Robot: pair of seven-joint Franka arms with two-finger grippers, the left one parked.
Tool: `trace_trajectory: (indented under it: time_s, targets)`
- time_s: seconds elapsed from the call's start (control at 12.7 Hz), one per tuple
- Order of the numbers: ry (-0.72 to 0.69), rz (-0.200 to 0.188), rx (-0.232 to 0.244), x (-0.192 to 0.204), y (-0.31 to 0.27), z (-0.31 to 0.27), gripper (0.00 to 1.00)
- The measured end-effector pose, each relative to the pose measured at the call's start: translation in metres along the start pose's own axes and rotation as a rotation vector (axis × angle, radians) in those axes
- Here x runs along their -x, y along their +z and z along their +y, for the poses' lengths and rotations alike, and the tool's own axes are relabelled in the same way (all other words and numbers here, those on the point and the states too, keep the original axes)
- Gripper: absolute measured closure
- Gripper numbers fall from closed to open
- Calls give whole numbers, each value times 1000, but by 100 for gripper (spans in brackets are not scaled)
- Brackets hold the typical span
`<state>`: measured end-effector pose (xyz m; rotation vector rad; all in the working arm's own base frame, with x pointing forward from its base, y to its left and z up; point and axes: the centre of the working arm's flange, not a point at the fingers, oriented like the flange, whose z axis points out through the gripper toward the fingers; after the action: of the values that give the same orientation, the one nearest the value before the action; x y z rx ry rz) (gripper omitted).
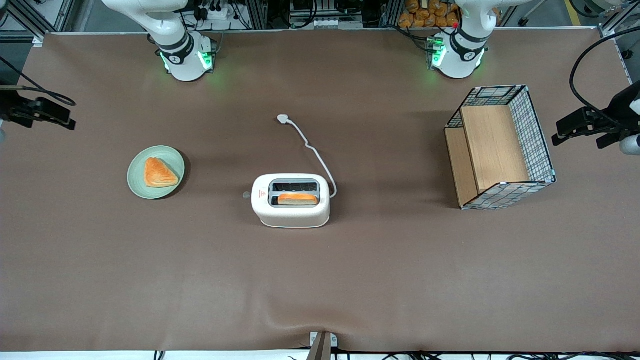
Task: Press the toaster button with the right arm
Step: 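Lower the right gripper from above the plate toward the toaster's side, then move the right gripper to the toaster's lever end and align with the lever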
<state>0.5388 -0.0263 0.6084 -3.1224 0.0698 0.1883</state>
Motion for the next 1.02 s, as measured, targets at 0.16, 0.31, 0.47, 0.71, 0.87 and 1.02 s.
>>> trace_trajectory:
  time_s: [0.16, 0.31, 0.47, 0.71, 0.87, 1.02]
  targets:
    - [-33, -27, -35, -7, 13, -22, 0]
    - [-57, -76, -94, -18, 37, -43, 0]
    - [-75, -142, -147, -33, 70, -64, 0]
    - [-97, -247, -257, -53, 123, -102, 0]
    - [-97, -292, -340, -63, 151, -124, 0]
    - [-87, -288, -390, -75, 170, -139, 0]
